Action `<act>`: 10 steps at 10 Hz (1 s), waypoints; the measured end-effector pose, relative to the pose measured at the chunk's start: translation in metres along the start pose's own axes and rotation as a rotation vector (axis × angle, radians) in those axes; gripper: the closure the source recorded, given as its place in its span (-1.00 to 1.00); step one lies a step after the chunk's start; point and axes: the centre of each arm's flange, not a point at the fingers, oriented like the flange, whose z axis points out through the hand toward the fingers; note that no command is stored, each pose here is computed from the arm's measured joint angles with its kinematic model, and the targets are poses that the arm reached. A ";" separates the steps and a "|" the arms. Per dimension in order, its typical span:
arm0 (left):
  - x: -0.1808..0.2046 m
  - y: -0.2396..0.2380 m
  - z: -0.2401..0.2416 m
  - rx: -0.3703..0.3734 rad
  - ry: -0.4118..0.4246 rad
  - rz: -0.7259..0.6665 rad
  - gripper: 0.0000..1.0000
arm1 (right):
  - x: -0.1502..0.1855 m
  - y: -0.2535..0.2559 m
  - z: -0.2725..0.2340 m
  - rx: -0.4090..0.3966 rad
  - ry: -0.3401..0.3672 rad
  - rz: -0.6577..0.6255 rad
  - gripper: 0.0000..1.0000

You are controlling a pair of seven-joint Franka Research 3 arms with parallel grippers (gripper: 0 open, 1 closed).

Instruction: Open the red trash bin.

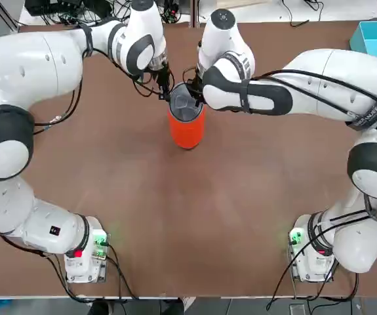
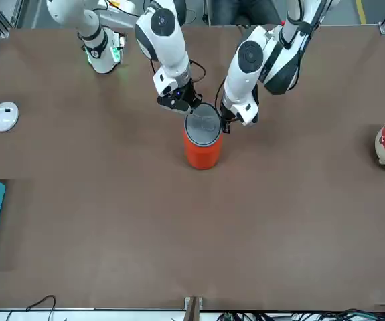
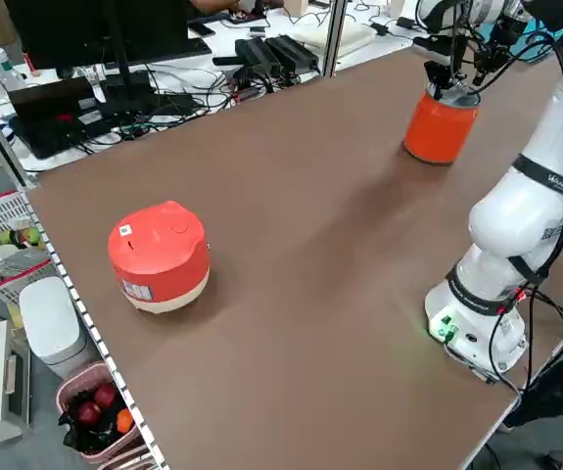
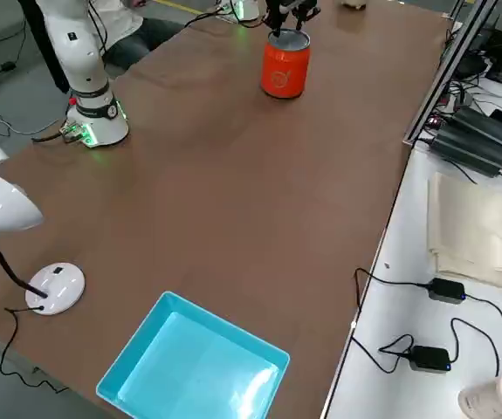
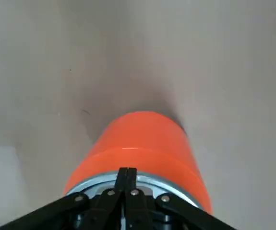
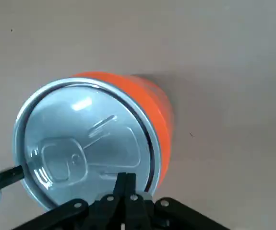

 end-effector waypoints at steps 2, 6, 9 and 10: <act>0.000 0.000 0.000 0.000 0.000 -0.009 0.98 | 0.003 -0.001 0.010 0.007 0.008 0.006 0.98; 0.000 0.000 0.000 0.000 0.000 -0.010 0.98 | 0.006 -0.002 0.025 0.007 0.018 0.007 0.98; 0.000 0.000 0.000 -0.002 -0.001 -0.011 0.98 | 0.005 -0.003 0.027 -0.001 0.028 -0.007 0.98; -0.001 0.000 0.000 -0.002 -0.002 -0.014 0.98 | 0.005 -0.003 0.027 -0.003 0.027 -0.007 0.98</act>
